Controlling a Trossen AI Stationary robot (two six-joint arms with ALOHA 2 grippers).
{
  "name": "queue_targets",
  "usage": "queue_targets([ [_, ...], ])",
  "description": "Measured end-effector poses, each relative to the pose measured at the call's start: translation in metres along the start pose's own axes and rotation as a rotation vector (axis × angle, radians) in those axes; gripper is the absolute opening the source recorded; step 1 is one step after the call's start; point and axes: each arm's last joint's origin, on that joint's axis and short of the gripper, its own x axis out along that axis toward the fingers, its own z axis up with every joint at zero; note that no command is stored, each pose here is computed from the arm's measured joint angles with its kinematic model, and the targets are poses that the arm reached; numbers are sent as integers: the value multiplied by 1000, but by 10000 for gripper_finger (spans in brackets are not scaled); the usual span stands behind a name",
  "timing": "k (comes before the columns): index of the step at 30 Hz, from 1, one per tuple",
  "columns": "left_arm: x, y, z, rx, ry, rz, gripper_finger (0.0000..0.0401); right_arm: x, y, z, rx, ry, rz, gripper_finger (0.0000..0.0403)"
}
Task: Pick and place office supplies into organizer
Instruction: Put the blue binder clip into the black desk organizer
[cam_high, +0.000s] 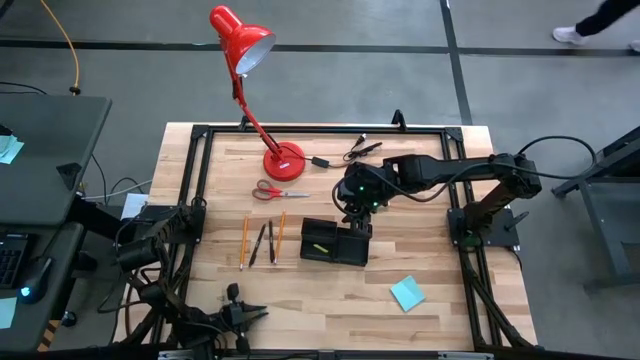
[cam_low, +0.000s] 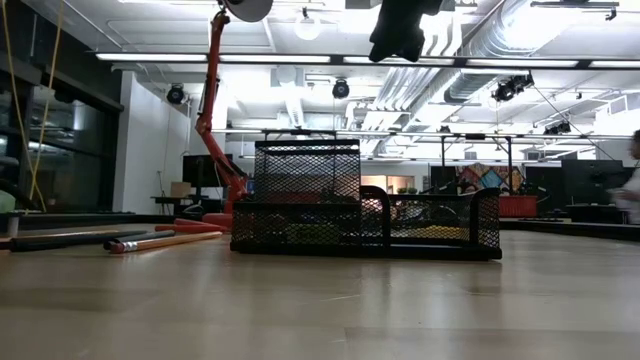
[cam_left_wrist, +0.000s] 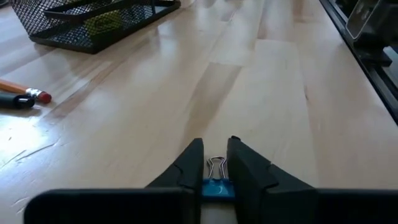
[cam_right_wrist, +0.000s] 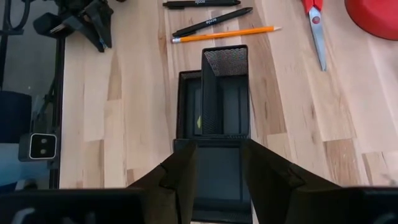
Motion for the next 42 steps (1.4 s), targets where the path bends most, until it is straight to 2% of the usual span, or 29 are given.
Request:
queue_targets([
  [12, 0, 5, 2, -88, -62, 20, 39, 0, 0, 0, -5, -2, -11, 122],
  [19, 15, 8, 20, -150, -58, 69, 41, 0, -1, 0, -15, -8, -22, 122],
  [22, 25, 10, 36, -191, -37, 97, 46, 0, 0, 1, -20, -15, -22, 122],
  [28, 34, 15, 74, -195, -43, 128, 40, -2, 0, 2, -22, -29, -25, 122],
  [31, 40, 20, 96, -202, -35, 144, 41, -9, 1, 5, -26, -80, -20, 122],
  [36, 49, 33, 139, -228, 21, 133, 60, -38, 8, 17, -61, -307, 18, 122],
  [42, 65, 63, 189, -204, 126, 81, 39, -93, 17, 23, -150, -588, 131, 122],
])
